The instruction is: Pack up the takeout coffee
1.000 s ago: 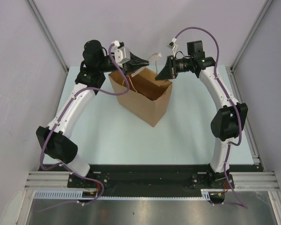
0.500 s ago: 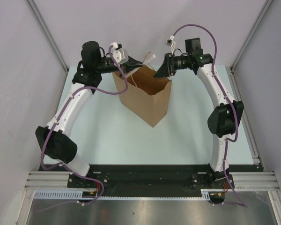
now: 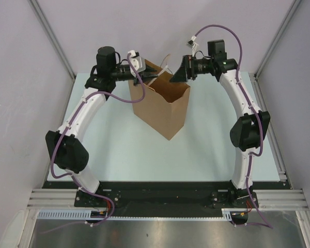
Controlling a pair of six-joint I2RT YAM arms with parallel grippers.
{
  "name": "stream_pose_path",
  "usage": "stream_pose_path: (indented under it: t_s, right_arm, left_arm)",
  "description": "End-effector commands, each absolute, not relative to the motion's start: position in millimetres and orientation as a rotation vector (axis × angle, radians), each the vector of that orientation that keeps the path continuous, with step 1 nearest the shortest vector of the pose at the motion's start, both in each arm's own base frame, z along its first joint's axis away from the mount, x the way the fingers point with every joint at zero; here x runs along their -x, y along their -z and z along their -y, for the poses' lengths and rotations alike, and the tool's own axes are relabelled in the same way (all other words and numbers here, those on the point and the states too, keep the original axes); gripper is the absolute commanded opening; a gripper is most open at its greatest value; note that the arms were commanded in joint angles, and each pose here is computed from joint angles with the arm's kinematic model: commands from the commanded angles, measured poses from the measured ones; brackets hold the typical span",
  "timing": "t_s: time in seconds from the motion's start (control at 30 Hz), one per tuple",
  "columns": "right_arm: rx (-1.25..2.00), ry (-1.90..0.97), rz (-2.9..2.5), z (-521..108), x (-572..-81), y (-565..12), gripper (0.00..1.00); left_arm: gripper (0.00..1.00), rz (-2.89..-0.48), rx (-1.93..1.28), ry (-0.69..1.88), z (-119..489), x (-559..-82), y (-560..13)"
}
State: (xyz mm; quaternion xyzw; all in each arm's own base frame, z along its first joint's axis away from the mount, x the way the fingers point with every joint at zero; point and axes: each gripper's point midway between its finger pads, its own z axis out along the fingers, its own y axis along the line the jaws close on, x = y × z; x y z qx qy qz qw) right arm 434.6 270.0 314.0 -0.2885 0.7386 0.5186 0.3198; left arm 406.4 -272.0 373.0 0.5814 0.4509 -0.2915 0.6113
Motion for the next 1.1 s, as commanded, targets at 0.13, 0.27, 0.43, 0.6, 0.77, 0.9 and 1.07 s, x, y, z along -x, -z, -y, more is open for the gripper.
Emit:
stream_pose_path:
  t_s: [0.13, 0.27, 0.43, 0.6, 0.77, 0.9, 1.07]
  right_arm:
    - [0.756, -1.270, -1.853, -246, -431, -358, 1.00]
    - [0.733, -1.247, -1.844, -231, -427, -369, 1.00]
    - [0.717, -1.202, -1.784, -213, -414, -400, 1.00]
    - [0.671, -1.164, -1.739, -195, -405, -419, 1.00]
    - [0.616, -1.121, -1.699, -173, -392, -436, 1.00]
    - [0.581, -1.086, -1.697, -161, -381, -437, 1.00]
    - [0.501, -1.020, -1.759, -141, -370, -412, 1.00]
  left_arm:
    - [0.57, -0.934, -1.328, 0.592, 269, -406, -413]
    - [0.70, -0.923, -1.296, 0.584, 268, -404, -435]
    - [0.87, -0.879, -1.209, 0.599, 263, -385, -483]
    - [0.95, -0.875, -1.117, 0.622, 254, -363, -520]
    - [1.00, -0.942, -0.968, 0.584, 234, -350, -548]
    - [1.00, -1.135, -0.774, 0.528, 206, -354, -551]
    - [1.00, -1.573, -0.720, 0.458, 171, -353, -481]
